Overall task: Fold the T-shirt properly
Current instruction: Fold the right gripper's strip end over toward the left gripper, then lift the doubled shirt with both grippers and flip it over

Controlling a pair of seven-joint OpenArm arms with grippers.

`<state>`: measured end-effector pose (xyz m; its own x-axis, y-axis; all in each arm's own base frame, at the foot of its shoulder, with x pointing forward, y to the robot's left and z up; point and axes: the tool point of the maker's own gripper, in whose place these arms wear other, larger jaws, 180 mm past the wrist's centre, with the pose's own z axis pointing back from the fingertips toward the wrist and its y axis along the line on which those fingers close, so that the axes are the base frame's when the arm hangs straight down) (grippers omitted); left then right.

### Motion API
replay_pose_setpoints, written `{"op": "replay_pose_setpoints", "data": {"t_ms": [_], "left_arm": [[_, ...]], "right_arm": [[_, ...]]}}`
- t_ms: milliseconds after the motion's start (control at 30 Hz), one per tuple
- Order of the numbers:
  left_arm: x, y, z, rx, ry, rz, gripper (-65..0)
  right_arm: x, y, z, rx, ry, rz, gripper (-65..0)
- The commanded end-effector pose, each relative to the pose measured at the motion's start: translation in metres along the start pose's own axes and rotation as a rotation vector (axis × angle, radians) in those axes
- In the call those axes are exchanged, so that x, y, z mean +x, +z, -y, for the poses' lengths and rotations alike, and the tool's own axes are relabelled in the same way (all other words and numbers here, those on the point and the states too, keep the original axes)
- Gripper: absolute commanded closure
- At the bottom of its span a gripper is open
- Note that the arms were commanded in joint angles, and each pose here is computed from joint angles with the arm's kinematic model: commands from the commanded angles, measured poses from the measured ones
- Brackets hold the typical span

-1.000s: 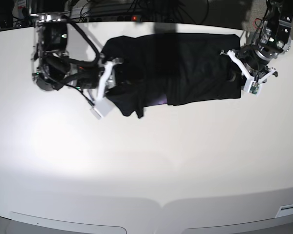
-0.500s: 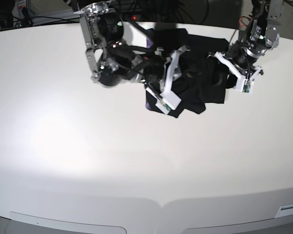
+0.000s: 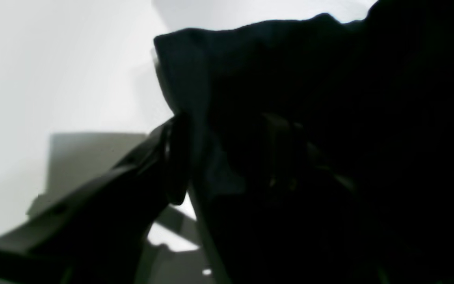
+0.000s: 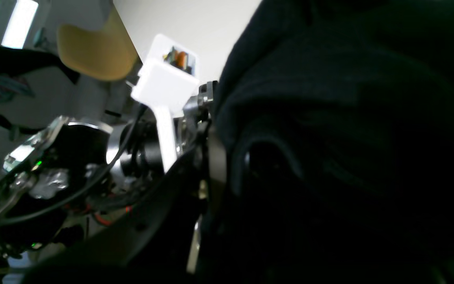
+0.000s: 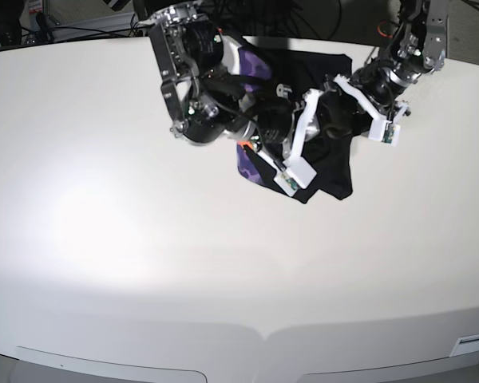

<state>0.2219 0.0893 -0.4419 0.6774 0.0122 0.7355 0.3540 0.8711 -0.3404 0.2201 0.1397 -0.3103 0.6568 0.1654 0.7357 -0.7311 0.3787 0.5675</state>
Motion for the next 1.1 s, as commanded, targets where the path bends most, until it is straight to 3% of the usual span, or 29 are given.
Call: {"op": "replay_pose_setpoints", "data": {"t_ms": [0, 167, 467, 500, 600, 700, 867, 1067], "left_arm": [[-0.035, 0.004, 0.005, -0.007, 0.001, -0.144, -27.2], [-0.032, 0.004, 0.013, -0.055, 0.013, -0.13, -27.2], [-0.032, 0.004, 0.013, -0.055, 0.014, -0.13, -27.2], [-0.032, 0.004, 0.013, -0.055, 0.014, -0.13, -27.2], [-0.032, 0.004, 0.013, -0.054, 0.013, -0.13, -27.2], [-0.033, 0.004, 0.013, -0.053, 0.01, -0.132, -27.3], [-0.029, 0.004, 0.011, -0.051, 0.003, -0.124, -27.2], [-0.004, 0.011, 0.005, -0.026, -0.028, -0.083, -27.2]], "right_arm": [[0.018, -0.001, -0.009, 0.033, 0.015, 0.063, 0.0], [0.015, -0.01, -0.023, 0.073, 0.034, 0.044, 0.0], [0.008, -0.021, -0.047, 0.136, 0.073, 0.01, 0.0], [0.008, -0.022, -0.049, 0.142, 0.076, 0.008, -2.5], [0.008, -0.024, -0.055, 0.16, 0.083, 0.008, -20.8], [0.013, -0.024, -0.071, 0.232, 0.058, 0.037, -33.5], [0.029, -0.017, -0.099, 0.392, 0.035, 0.081, -35.4], [0.041, 0.004, -0.131, 0.614, 0.048, 0.039, -35.3]]}}
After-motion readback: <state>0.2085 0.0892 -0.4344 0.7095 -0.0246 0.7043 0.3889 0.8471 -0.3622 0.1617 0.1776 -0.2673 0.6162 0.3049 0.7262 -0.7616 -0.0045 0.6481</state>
